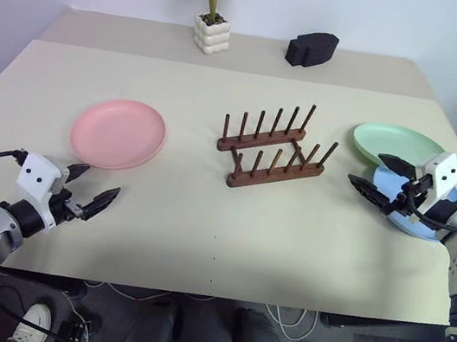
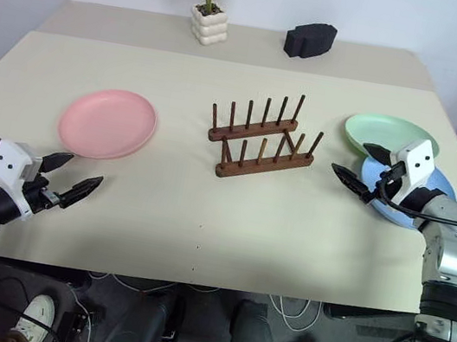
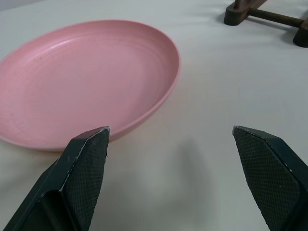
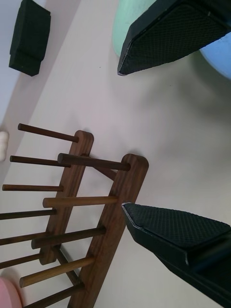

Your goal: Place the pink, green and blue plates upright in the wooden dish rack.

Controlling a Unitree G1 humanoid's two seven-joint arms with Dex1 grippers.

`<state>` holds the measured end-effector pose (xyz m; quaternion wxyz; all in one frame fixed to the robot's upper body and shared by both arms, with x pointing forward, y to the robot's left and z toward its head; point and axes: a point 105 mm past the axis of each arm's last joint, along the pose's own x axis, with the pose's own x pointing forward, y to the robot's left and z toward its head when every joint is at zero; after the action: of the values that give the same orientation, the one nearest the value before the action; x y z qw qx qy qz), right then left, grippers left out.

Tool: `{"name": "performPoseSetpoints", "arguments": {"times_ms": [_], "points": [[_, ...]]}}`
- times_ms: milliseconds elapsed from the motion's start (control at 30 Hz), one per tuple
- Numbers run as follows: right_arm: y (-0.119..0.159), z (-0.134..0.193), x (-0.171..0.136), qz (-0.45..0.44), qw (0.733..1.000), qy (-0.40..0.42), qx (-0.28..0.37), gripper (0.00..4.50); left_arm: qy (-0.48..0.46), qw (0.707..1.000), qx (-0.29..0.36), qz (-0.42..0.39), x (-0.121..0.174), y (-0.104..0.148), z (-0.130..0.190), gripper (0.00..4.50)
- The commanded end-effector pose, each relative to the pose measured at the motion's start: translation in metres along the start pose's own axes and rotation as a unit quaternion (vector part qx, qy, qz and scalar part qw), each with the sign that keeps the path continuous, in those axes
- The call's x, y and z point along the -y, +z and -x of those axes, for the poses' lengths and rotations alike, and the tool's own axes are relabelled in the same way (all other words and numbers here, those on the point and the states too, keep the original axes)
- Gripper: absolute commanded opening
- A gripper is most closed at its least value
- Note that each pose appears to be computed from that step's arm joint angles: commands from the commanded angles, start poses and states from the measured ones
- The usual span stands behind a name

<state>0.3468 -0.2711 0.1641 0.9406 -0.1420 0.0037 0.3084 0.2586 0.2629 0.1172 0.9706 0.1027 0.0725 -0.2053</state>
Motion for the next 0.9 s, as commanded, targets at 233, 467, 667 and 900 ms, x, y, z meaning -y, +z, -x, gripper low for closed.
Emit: {"name": "performPoseSetpoints", "arguments": {"times_ms": [233,467,667,900], "points": [[0.013,-0.01,0.002,0.014,1.0,-0.004,0.026,4.34,0.002,1.0,0.02,-0.014,0.002,0.013,-0.002,4.2],[0.012,-0.013,0.002,0.014,0.999,-0.036,0.021,4.34,-0.077,0.997,0.023,-0.02,0.042,0.018,-0.027,4.37],[0.021,-0.012,-0.013,0.023,0.998,-0.045,0.043,4.34,-0.166,0.986,0.014,-0.024,0.077,0.019,-0.054,4.37],[0.007,-0.007,-0.049,0.007,0.999,-0.032,0.036,4.34,-0.198,0.978,0.009,-0.063,0.096,0.025,-0.097,4.37]]}}
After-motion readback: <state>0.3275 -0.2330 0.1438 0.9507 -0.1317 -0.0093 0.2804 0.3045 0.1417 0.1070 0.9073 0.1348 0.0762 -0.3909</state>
